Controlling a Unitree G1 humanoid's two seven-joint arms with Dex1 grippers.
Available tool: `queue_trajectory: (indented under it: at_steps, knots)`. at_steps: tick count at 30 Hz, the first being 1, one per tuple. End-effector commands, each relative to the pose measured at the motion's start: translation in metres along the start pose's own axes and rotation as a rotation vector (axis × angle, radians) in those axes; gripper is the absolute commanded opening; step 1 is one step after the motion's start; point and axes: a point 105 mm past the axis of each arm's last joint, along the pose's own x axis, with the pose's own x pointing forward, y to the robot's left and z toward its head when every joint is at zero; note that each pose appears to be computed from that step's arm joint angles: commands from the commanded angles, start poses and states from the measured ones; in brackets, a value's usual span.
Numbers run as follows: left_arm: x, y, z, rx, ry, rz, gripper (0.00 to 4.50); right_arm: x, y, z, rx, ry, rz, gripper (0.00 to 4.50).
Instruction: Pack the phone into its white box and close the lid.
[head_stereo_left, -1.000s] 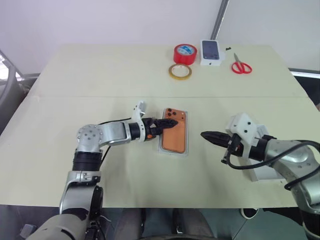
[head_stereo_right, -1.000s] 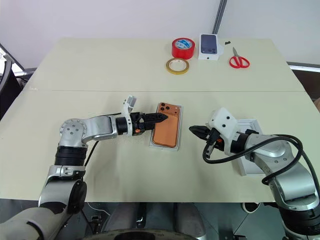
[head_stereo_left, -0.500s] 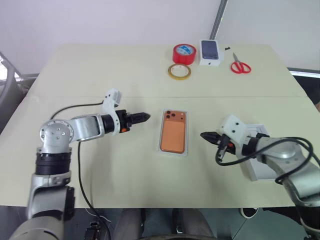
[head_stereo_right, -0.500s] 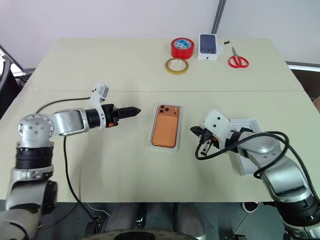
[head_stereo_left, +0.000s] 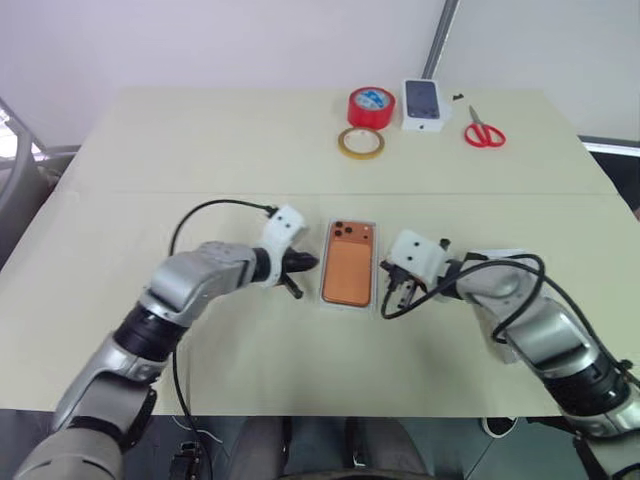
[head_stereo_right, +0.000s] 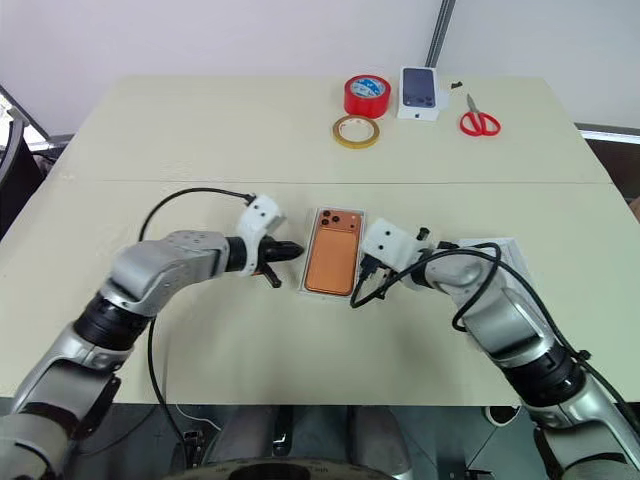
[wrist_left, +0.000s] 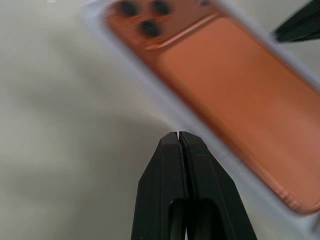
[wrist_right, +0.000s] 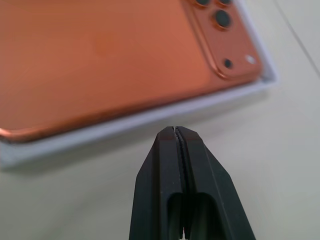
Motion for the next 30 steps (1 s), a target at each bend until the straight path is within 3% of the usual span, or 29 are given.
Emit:
queue_trajectory:
  at_steps: [1,5,11,18,24,30]
  knots:
    - [0.009,-0.017,0.004,0.067,0.016,-0.101,0.06,0.004,-0.001,0.008,-0.028,-0.005,-0.018,0.00]
    - [0.019,-0.033,0.000,0.108,0.052,-0.181,0.06,0.004,0.003,0.010,-0.039,-0.009,-0.007,0.00]
    - [0.039,-0.068,0.024,0.105,0.012,-0.327,0.06,-0.018,0.002,0.000,-0.017,0.013,-0.010,0.00]
    - [0.068,-0.116,0.032,0.135,0.048,-0.501,0.06,-0.061,0.008,-0.043,0.026,0.151,-0.001,0.00]
    - [0.082,-0.139,0.037,0.127,0.049,-0.552,0.06,-0.086,0.016,-0.068,0.054,0.240,-0.009,0.00]
    - [0.085,-0.139,0.039,0.112,0.050,-0.547,0.06,-0.092,0.015,-0.077,0.067,0.266,-0.037,0.00]
